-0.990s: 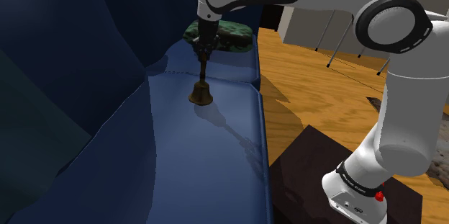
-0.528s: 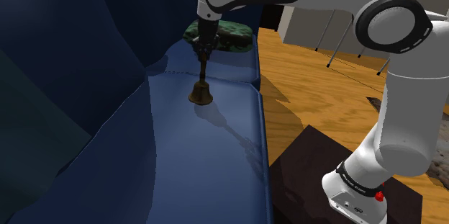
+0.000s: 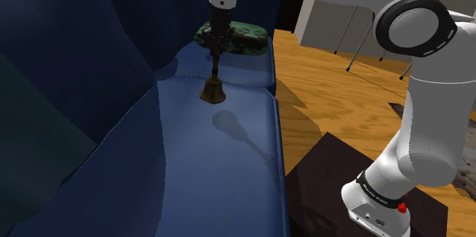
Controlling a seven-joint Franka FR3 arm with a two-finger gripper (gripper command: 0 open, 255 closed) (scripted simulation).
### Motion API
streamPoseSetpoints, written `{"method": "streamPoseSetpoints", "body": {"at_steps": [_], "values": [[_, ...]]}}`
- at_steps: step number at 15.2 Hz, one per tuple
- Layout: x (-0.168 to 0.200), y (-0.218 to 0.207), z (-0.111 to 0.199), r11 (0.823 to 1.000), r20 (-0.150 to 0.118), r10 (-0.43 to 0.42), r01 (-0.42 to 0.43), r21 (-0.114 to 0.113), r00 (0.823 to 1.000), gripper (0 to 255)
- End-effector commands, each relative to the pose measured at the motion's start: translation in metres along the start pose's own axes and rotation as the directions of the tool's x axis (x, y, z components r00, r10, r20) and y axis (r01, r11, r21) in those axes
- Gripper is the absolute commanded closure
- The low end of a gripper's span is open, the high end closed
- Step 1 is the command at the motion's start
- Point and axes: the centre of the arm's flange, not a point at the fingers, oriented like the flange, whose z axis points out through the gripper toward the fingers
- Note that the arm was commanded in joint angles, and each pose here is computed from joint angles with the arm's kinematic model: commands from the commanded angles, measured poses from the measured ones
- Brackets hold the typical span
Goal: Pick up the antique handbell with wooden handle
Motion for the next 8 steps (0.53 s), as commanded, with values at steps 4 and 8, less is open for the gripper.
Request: {"method": "streamPoseSetpoints", "body": {"at_steps": [4, 8], "values": [[0.002, -0.001, -0.027, 1.0, 0.0, 0.0, 0.0, 0.0, 1.0, 255], [0.002, -0.001, -0.038, 1.0, 0.0, 0.0, 0.0, 0.0, 1.0, 255]]}}
